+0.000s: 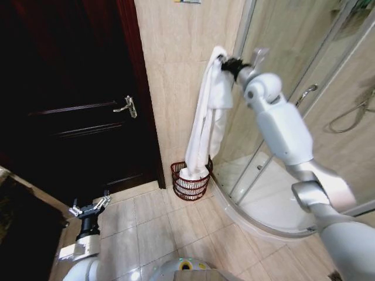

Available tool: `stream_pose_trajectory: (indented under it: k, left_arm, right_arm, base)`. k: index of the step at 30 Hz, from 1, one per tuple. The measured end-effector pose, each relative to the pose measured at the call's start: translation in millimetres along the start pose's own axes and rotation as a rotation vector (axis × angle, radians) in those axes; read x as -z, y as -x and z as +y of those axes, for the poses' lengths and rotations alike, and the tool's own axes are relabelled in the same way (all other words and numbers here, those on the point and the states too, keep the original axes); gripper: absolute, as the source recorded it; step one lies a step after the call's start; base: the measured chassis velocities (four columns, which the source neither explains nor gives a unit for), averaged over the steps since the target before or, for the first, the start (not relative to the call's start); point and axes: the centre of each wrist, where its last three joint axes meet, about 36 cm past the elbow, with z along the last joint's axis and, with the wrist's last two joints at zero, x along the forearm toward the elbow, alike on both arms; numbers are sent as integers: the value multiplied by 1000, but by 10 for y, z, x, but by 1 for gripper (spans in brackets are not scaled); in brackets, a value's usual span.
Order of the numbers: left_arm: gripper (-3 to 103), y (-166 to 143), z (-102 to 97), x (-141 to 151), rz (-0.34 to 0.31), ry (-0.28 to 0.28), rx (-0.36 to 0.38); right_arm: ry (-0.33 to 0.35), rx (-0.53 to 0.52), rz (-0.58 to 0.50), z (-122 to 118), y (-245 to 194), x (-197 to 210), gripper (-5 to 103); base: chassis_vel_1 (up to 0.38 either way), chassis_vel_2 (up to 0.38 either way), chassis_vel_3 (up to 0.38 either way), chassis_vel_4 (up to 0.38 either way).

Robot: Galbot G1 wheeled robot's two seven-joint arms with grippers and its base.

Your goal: Discard the used towel into the hamper.

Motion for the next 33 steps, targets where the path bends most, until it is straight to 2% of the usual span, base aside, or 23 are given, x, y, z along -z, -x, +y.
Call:
stream_pose_trajectory:
  k: [5, 11, 14, 18, 22, 25, 33]
  left_arm:
    - [100, -30, 0, 24, -1, 3, 8]
    - [100, -52, -5, 34, -5, 1, 18]
    - [100, -57, -3, 51, -9, 3, 20]
    - [100, -72, 24, 86, -17, 9, 25]
    - [100, -87, 39, 90, -21, 13, 27]
    - [100, -93, 38, 88, -22, 13, 28]
    - [100, -118, -13, 78, -25, 7, 33]
  right_arm:
    - [24, -15, -11, 52, 156, -229, 5]
    - [98, -116, -69, 209, 445, -133, 5]
    - [86, -145, -51, 187, 460, -225, 5]
    - [33, -169, 38, 88, 288, -716, 5]
    - [19, -157, 105, 74, 94, -1130, 5]
    - [19, -140, 110, 87, 47, -1270, 5]
    - [54, -69, 130, 334, 118, -1683, 5]
  base:
    - [0, 0, 0, 0]
    - [0, 0, 0, 0]
    - [0, 0, 0, 0]
    - [0, 0, 0, 0]
    - [0, 0, 0, 0]
    - [0, 0, 0, 0]
    - [0, 0, 0, 0]
